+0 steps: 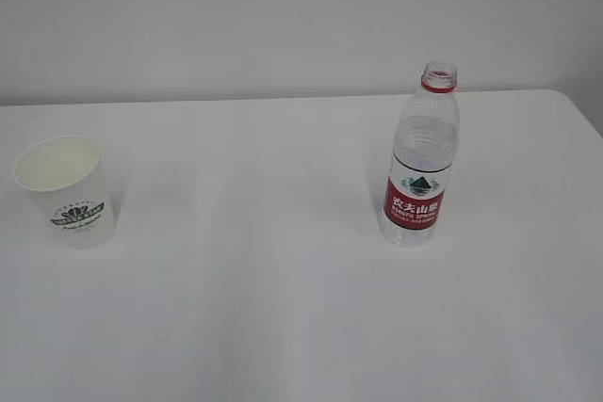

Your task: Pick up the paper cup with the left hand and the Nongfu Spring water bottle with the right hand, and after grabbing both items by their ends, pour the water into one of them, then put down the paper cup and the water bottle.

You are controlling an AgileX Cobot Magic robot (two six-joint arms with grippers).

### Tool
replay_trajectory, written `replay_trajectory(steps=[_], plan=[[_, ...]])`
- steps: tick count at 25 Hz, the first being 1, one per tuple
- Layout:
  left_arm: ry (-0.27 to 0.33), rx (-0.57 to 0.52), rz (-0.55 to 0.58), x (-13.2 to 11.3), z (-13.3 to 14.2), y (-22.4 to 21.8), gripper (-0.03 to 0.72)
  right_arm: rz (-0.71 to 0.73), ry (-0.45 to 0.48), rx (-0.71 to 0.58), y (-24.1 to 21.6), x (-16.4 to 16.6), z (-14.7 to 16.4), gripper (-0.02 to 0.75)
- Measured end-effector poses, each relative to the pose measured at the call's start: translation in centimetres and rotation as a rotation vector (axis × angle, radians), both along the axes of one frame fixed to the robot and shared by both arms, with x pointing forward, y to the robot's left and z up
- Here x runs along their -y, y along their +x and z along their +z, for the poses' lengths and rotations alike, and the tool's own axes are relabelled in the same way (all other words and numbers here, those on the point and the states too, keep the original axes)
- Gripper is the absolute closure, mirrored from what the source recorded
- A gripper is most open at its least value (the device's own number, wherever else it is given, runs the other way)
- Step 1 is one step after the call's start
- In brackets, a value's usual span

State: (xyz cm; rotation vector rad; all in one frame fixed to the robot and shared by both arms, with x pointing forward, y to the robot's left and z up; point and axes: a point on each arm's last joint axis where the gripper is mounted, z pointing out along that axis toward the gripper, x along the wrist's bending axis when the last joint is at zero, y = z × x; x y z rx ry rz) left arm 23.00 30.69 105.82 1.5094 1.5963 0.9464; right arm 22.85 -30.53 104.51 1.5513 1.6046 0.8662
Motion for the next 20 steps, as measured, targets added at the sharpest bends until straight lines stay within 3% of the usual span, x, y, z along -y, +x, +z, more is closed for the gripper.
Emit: replay_trajectory(steps=[20], plan=[[0.000,0.000,0.000,0.00,0.00,0.00,0.122,0.000,0.000,0.000,0.00,0.00,0.00,0.200]])
